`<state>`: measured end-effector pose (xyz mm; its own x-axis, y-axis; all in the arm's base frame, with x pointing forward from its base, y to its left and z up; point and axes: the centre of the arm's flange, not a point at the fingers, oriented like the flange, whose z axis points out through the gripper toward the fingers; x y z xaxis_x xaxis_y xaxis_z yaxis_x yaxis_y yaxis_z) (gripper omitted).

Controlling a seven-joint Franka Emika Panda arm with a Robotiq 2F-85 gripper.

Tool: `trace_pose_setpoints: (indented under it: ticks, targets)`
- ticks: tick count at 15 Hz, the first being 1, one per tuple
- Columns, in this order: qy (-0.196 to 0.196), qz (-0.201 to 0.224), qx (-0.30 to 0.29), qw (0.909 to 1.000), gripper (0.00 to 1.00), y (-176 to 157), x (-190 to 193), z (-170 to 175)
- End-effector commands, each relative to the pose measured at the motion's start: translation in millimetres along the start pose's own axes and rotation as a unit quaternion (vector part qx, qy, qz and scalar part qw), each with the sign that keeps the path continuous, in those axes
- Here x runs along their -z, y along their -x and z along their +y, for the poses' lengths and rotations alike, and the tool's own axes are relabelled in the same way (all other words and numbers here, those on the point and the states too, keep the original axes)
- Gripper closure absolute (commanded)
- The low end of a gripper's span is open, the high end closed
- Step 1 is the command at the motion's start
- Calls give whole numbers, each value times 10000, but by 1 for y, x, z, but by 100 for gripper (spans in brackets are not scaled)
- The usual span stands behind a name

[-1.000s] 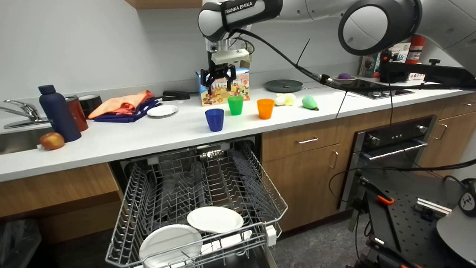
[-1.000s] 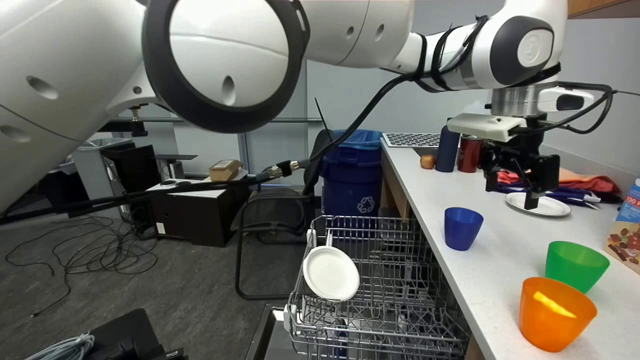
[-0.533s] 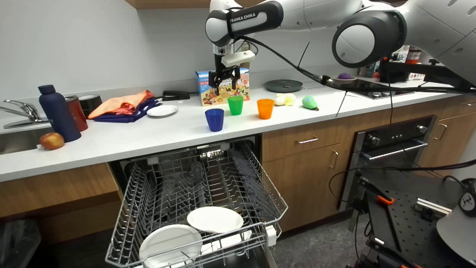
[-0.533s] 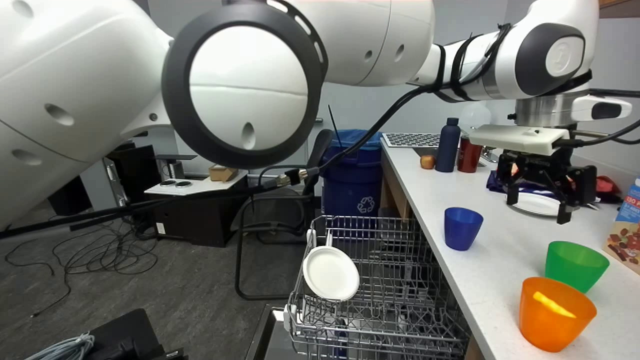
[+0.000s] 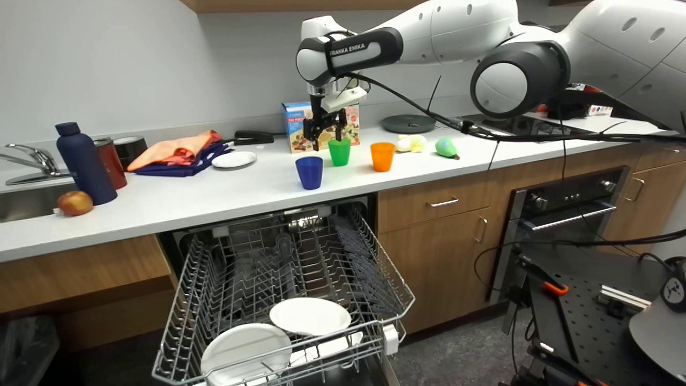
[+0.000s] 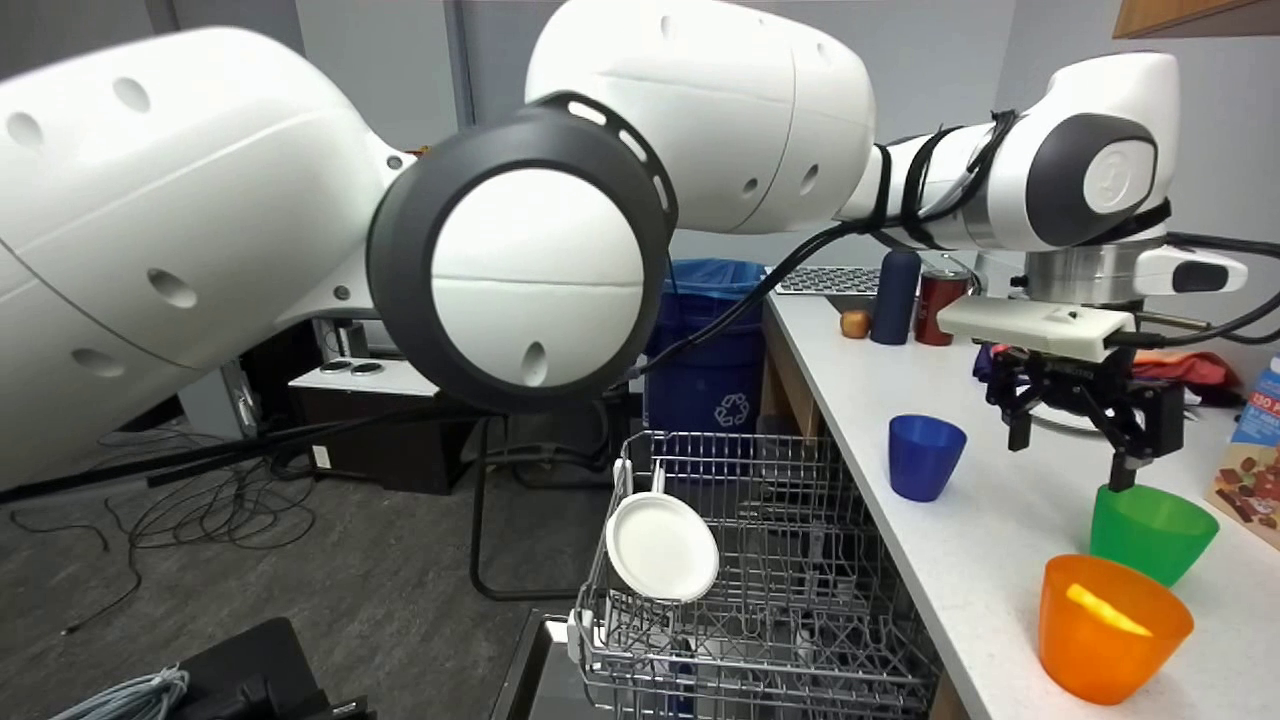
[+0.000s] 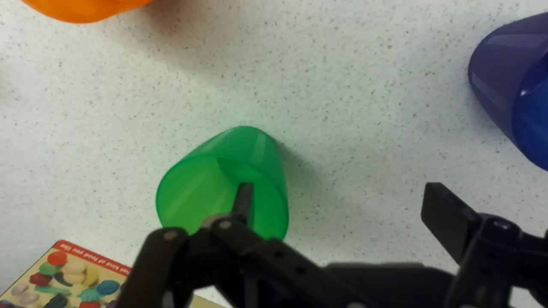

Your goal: Stack up the cups and put them inside the washer

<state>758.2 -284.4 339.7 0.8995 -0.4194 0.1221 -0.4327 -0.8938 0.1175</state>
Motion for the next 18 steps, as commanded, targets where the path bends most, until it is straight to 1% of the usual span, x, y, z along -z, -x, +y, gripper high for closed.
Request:
trace_pose_setpoints:
  ticks: [1, 5, 6, 10, 15, 16, 17, 18]
  targets:
    - [66, -153, 386, 9991, 0, -48, 5, 5]
    - [92, -141, 461, 9988, 0, -47, -2, 6]
    - [84, -118, 435, 9989, 0, -48, -2, 13]
    - [49, -55, 353, 9993, 0, -47, -8, 14]
    - [-36, -21, 340, 9994, 0, -46, -9, 5]
    - [-55, -16, 336, 9994, 5, -45, -10, 2]
    - [-67, -13, 331, 9994, 26, -44, -11, 0]
    - [-80, -12, 331, 9994, 30, -44, -12, -1]
